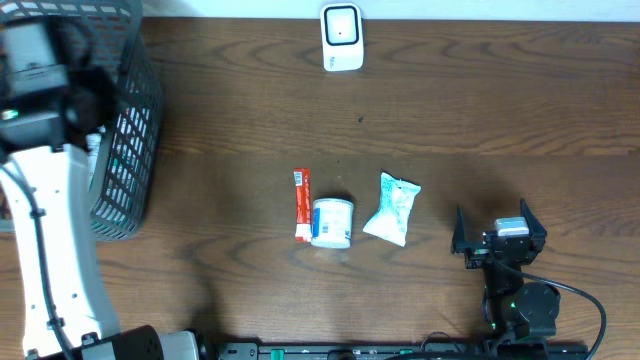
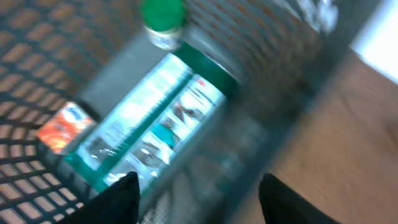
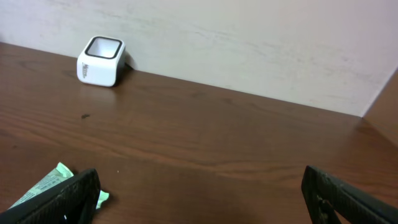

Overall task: Scan the item barcode
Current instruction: 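Reach the left gripper into the basket and grasp the green glove package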

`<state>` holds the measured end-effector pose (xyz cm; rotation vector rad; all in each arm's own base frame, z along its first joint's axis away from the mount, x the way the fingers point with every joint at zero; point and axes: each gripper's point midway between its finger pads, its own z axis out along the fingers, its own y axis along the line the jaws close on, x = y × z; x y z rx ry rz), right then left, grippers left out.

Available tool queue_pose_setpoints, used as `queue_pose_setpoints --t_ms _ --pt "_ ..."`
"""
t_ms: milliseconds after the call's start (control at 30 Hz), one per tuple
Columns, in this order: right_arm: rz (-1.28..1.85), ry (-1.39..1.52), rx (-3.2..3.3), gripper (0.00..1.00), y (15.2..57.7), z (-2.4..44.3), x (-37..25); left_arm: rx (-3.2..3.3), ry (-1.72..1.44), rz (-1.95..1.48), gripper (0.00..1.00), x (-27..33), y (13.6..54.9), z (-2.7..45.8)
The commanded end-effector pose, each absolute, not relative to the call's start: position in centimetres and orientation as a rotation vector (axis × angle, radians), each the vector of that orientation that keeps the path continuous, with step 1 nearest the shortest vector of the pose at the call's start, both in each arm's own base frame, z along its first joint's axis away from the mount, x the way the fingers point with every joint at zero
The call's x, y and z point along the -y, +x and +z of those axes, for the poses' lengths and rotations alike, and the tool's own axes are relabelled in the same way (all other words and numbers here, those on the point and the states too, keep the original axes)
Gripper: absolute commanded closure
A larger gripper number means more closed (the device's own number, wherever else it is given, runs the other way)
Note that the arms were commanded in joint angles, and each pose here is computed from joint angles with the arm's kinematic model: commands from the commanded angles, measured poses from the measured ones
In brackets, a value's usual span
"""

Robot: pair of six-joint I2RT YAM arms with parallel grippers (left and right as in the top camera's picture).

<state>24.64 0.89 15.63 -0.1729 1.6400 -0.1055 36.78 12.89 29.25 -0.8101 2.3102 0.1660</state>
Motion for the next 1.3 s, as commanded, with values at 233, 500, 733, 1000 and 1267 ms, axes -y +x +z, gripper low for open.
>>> queue_pose_setpoints --t_ms 233,500,733,1000,1267 --pt "-0.125 -0.170 -1.644 0.01 24.6 15.5 -0.6 -2.125 -1.016 0.249 0.32 -21.0 35.7 30.7" --pt "-0.125 -0.170 -1.644 0.01 24.6 15.5 -0.6 -2.238 -1.143 0.286 0.30 -24.4 36.0 24.8" --pt "-0.125 -0.170 -1.644 0.01 24.6 15.5 -0.6 -2.372 -1.223 0.293 0.30 -25.0 36.6 19.0" --pt "-0.125 -0.170 -1.644 0.01 24.6 15.5 -0.6 -2.528 -1.021 0.155 0.15 -24.0 39.6 14.6" --pt "-0.125 -0.170 -1.644 0.01 24.6 15.5 -0.6 -2.685 -0.755 0.023 0.02 -23.5 41.3 9.2"
